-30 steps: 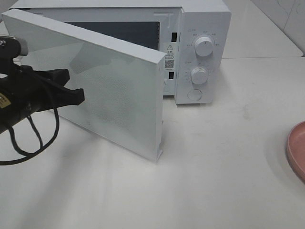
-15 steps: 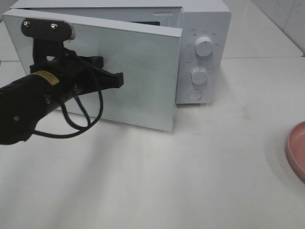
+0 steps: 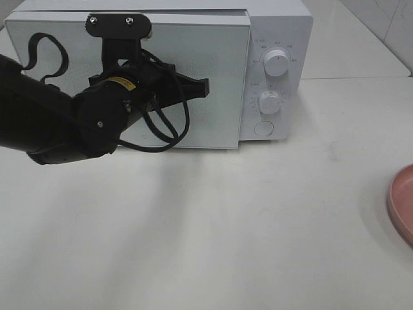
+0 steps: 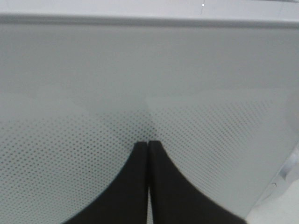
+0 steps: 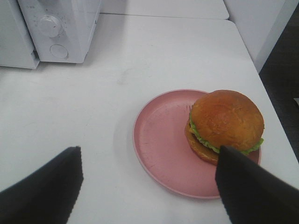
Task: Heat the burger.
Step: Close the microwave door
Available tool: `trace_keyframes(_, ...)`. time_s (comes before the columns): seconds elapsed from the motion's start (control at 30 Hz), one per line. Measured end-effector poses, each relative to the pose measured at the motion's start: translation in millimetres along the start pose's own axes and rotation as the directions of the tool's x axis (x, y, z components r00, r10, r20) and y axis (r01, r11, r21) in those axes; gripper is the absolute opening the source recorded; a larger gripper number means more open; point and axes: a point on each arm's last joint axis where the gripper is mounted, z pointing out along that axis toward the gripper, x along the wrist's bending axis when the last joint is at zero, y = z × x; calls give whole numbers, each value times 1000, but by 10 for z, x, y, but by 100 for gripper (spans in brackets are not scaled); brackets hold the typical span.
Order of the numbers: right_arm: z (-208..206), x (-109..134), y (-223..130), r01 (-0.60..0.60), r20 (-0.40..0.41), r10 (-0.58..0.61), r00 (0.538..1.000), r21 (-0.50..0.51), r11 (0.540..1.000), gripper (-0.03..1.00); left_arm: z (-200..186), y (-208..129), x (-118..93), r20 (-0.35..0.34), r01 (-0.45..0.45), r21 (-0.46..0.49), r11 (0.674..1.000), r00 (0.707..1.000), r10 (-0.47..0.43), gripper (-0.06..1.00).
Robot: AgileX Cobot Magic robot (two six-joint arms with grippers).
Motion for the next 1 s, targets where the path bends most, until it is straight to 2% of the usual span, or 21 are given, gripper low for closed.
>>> trace_keyframes(0.23, 0, 0, 0, 0, 0, 0, 1000, 0, 1000, 77, 160, -22, -169, 19, -12, 62, 998, 1000, 11, 0)
trace_keyframes(0.53, 0, 0, 0, 0, 0, 0, 1000, 0, 1000, 77, 366, -29, -296, 23, -48, 89, 995, 999, 46, 0)
trace_keyframes(1.0, 0, 0, 0, 0, 0, 0, 1000, 0, 1000, 77, 332, 72, -286, 68, -39, 162, 986, 997, 28, 0)
